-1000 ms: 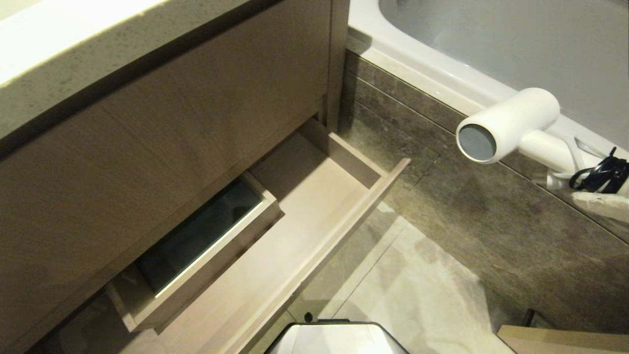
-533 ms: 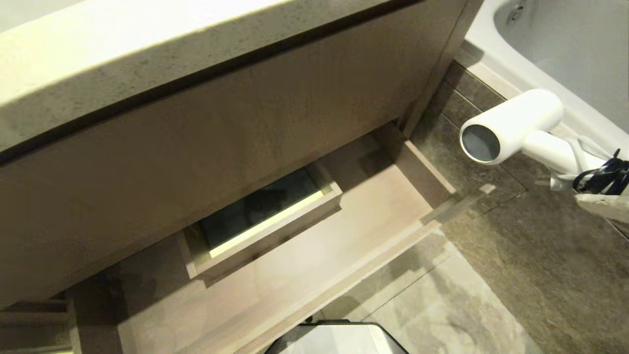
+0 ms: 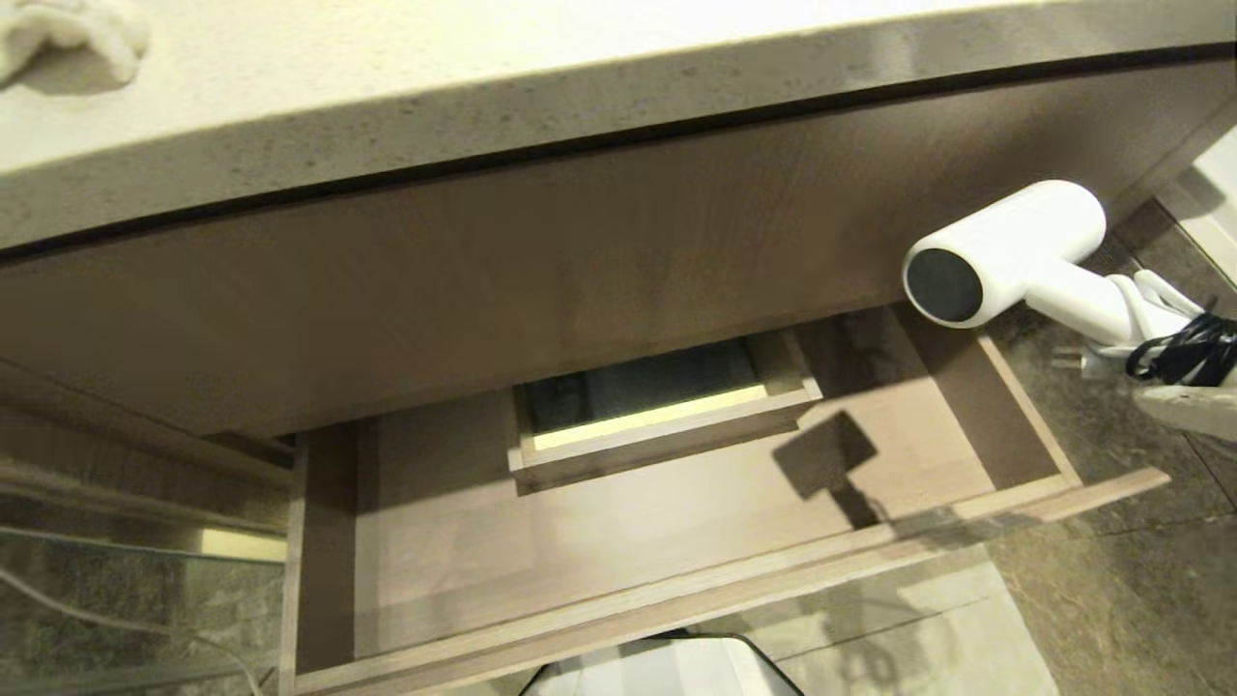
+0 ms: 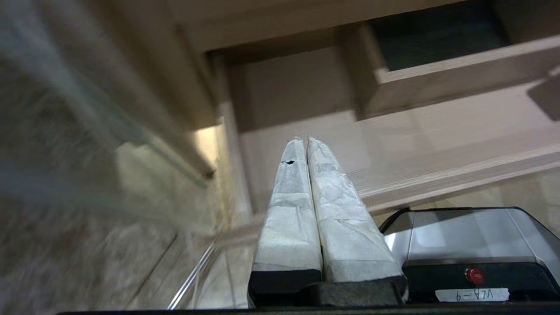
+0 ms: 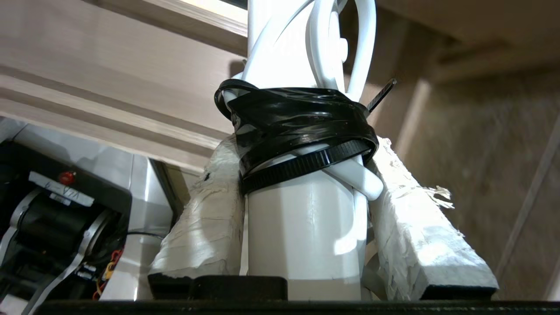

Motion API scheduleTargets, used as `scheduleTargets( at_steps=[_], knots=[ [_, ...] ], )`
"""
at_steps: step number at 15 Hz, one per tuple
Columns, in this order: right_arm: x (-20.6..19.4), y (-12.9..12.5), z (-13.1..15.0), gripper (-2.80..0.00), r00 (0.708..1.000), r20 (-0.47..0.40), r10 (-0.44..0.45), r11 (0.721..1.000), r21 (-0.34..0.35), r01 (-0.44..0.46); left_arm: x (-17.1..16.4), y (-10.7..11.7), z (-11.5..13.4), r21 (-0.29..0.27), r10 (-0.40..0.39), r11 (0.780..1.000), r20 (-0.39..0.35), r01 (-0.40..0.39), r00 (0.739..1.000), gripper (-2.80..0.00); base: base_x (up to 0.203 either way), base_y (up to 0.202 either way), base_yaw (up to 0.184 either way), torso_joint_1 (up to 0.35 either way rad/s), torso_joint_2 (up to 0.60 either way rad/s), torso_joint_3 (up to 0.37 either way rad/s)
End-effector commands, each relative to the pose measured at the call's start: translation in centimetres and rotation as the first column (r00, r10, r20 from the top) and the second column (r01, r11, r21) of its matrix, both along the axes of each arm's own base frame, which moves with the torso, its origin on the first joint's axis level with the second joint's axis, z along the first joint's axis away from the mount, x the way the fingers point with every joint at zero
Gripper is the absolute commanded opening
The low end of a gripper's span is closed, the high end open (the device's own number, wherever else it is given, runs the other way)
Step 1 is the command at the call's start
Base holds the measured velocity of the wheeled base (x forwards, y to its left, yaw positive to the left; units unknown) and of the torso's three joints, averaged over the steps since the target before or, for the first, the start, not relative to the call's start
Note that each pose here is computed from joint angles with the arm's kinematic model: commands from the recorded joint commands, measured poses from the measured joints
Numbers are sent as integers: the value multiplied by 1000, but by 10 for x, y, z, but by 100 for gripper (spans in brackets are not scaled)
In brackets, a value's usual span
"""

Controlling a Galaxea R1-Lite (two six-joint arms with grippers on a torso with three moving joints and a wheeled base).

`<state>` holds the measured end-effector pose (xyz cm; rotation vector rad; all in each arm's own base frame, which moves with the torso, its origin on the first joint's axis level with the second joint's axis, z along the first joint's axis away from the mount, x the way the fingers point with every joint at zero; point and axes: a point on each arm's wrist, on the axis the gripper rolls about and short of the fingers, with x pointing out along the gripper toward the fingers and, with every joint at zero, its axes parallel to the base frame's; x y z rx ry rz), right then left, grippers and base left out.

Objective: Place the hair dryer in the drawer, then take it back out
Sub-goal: Put it into the drawer

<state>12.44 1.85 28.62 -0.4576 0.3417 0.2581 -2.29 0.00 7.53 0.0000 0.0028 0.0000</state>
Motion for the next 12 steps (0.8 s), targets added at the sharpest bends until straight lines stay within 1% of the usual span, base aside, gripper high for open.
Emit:
scheduleTargets(
  at_steps=[1,2,12],
  knots=[
    [0,0,-2,-280,1000,-8,0,1000,-4,0,0,0,0,0,0,1000,0,0,1000,-280,0,-6,129,2,-1,-1],
    [0,0,-2,-280,1000,-10,0,1000,-4,0,0,0,0,0,0,1000,3,0,1000,-280,-1,-4,89,5,1,7],
    [-5,-1,-8,-280,999,-54,-1,1000,-7,1,0,0,0,0,0,1000,0,0,1000,-280,0,0,0,0,0,0]
  ],
)
